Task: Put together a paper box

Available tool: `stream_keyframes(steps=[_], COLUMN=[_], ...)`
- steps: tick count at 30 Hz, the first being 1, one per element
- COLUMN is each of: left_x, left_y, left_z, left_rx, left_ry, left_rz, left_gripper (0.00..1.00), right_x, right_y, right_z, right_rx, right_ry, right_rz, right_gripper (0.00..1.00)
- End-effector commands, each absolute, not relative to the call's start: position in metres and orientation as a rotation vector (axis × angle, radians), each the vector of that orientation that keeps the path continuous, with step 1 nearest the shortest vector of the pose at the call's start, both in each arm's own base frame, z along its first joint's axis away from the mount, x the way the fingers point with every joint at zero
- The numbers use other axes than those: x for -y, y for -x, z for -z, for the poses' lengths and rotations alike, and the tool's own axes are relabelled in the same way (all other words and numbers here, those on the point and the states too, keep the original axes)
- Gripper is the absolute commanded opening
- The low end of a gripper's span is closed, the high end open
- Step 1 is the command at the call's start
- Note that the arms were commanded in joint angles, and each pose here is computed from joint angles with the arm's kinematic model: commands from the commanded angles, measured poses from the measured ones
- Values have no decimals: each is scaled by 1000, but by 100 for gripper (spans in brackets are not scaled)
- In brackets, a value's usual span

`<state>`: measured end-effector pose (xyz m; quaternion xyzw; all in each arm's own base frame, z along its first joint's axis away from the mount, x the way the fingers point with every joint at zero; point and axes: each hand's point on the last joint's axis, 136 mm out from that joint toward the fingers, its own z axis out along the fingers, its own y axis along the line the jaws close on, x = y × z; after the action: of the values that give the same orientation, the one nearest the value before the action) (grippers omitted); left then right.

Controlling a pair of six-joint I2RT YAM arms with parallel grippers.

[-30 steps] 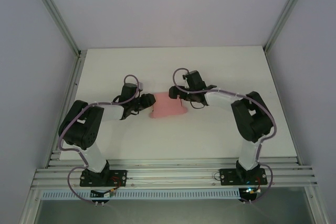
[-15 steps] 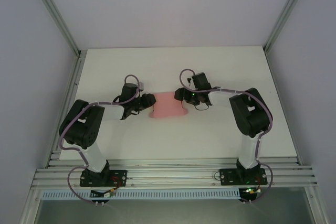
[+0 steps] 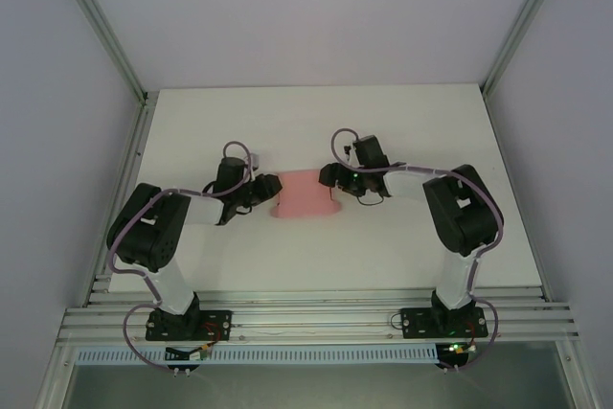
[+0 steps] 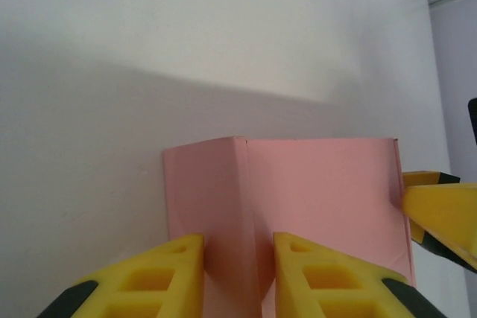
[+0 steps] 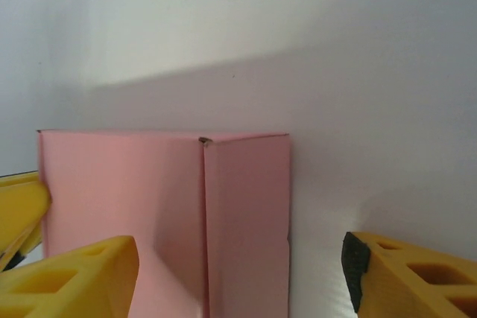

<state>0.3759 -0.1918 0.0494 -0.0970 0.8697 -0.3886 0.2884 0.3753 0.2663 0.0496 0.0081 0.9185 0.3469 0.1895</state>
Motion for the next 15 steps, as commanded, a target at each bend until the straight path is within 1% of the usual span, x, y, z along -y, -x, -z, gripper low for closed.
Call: stream_keyframes(steps=[1,4,9,15], left_x=[175,174,173,172], left_y=[-346,-348,-352,-352], left_z=[-14,-19,-25,-22], left_rx=[-2433,-2362,-2253,-2253], left_ry=[370,402,465,465], left_rz=[1051,1140,1312,1305], left_gripper=[23,19,19,19], right_x=[-276,-289,-298,-316], right_y=[-369,-363,-354,-345], right_z=[-70,-77,-79,-83], right_rx=[-2533,-2510,-2521,-2511], right_ry=[-14,6,19,56], right_rz=[-1141,-1296,-1415,-1634], right_gripper=[74,76,77,76])
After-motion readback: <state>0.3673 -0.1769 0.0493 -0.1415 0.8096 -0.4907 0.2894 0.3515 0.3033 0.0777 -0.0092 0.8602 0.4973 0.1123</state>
